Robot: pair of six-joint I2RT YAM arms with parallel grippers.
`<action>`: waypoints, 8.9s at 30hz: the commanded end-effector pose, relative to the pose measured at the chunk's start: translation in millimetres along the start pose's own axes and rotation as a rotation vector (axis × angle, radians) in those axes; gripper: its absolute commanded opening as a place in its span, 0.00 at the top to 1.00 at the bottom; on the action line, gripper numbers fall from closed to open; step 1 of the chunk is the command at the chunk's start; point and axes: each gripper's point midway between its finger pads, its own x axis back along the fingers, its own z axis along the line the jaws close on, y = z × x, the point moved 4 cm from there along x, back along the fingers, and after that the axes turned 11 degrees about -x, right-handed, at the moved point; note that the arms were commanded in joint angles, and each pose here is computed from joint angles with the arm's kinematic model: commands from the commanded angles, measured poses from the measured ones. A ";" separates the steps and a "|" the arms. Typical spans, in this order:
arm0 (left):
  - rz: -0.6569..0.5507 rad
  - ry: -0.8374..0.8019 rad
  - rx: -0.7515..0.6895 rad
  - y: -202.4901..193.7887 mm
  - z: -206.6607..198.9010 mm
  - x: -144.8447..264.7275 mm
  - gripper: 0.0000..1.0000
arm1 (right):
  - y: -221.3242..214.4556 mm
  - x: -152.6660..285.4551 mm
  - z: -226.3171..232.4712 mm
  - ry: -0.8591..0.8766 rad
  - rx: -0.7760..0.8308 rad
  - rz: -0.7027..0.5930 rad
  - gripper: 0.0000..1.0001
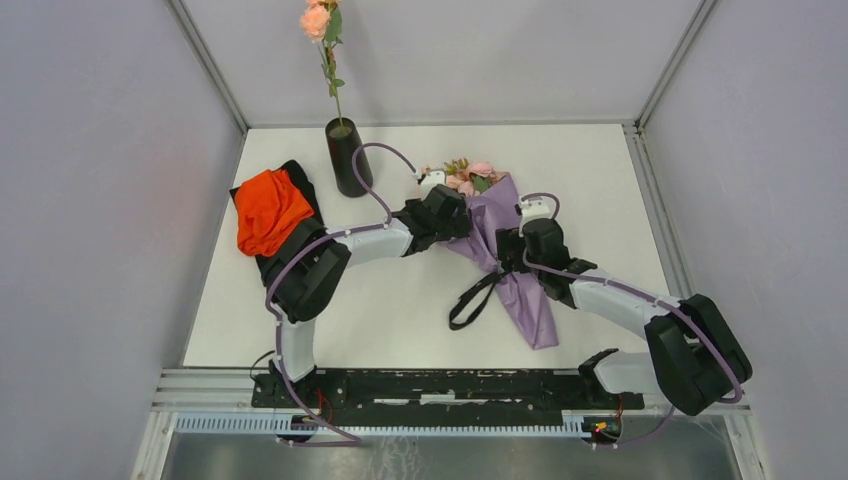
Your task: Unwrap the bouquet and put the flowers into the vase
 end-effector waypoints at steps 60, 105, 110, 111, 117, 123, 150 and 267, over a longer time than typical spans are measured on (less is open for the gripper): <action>-0.347 0.109 0.085 84.3 70.3 139.6 0.00 | 125.0 -104.3 51.4 0.046 -0.103 -0.082 0.09; -0.275 -0.008 0.026 64.3 47.1 103.3 0.00 | 54.2 -83.8 -47.7 -0.154 0.045 0.050 0.11; -0.267 -0.009 0.024 62.3 46.2 100.7 0.00 | 50.5 -84.7 -44.9 -0.125 0.042 0.058 0.51; -0.266 -0.008 0.024 61.8 46.0 100.3 0.00 | 49.7 -85.0 -44.9 -0.123 0.042 0.059 0.55; -0.259 -0.008 0.023 59.9 46.3 98.2 0.00 | 50.5 -85.3 -45.5 -0.126 0.048 0.063 0.87; -0.254 -0.026 0.025 59.6 42.3 95.1 0.00 | 56.9 -83.1 -42.1 -0.114 0.041 0.052 1.00; -0.141 -0.609 0.123 132.4 -56.8 -6.4 0.00 | 73.6 -14.4 -28.4 0.018 -0.032 -0.102 1.00; 0.056 -0.601 0.319 74.9 -5.6 -14.1 0.00 | 157.4 47.0 -38.0 0.030 -0.032 -0.273 1.00</action>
